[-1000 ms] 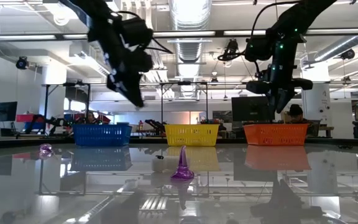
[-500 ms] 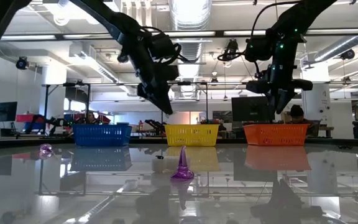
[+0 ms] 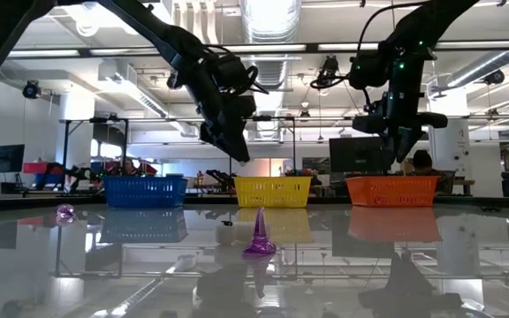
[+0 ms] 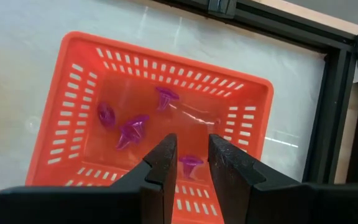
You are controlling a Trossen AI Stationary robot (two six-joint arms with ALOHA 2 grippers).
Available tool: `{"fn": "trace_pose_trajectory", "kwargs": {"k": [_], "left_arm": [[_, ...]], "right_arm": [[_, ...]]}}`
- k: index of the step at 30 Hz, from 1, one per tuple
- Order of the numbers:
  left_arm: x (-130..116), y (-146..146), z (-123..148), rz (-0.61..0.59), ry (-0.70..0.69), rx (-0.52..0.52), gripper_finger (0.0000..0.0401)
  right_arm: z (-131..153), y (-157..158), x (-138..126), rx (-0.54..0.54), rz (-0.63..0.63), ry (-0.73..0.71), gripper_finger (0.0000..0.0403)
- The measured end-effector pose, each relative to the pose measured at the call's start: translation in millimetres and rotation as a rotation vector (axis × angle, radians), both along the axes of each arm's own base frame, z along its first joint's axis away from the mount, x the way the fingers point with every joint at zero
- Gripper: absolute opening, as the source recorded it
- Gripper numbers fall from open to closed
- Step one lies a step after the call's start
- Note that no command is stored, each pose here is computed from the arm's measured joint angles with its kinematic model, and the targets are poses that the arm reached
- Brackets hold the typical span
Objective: Sort Halloween decoration
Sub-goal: Put the white skeleton toy into the yellow bin, then put the black spider toy into the blue bin
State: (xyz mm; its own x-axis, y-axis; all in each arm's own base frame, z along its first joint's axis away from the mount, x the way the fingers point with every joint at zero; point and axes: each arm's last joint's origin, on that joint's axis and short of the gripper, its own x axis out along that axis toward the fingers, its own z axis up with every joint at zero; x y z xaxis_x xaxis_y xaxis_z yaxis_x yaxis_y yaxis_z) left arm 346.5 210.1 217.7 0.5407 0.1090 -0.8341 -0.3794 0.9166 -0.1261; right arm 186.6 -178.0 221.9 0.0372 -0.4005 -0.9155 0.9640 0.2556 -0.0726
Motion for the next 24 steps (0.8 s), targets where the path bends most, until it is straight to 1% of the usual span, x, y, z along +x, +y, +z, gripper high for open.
{"fn": "trace_pose_trajectory", "kwargs": {"k": [7,11,14,17,19,24], "left_arm": [[-2.6,-0.8,6.9,-0.022,0.019,0.005,0.0131],[-5.3,-2.7,19.3,-0.040,0.079,-0.020,0.0157],[-12.8,-7.4,33.2,-0.067,0.177,-0.069,0.0164],[-21.2,-14.1,45.6,-0.111,0.267,-0.109,0.0163],[-25.5,-20.1,52.0,-0.129,0.299,-0.126,0.0161],[-36.8,-38.6,58.4,-0.153,0.364,-0.167,0.0155]], "right_arm": [[-0.1,0.0,0.0,0.001,0.003,0.000,0.0082],[-0.5,1.4,1.5,0.050,0.034,-0.041,0.0082],[-0.7,2.8,3.4,0.089,0.059,-0.081,0.0082],[-0.2,5.2,8.1,0.100,0.095,-0.115,0.0082],[0.4,7.6,12.7,0.089,0.126,-0.128,0.0082],[3.4,16.3,27.2,0.049,0.192,-0.174,0.0082]]}}
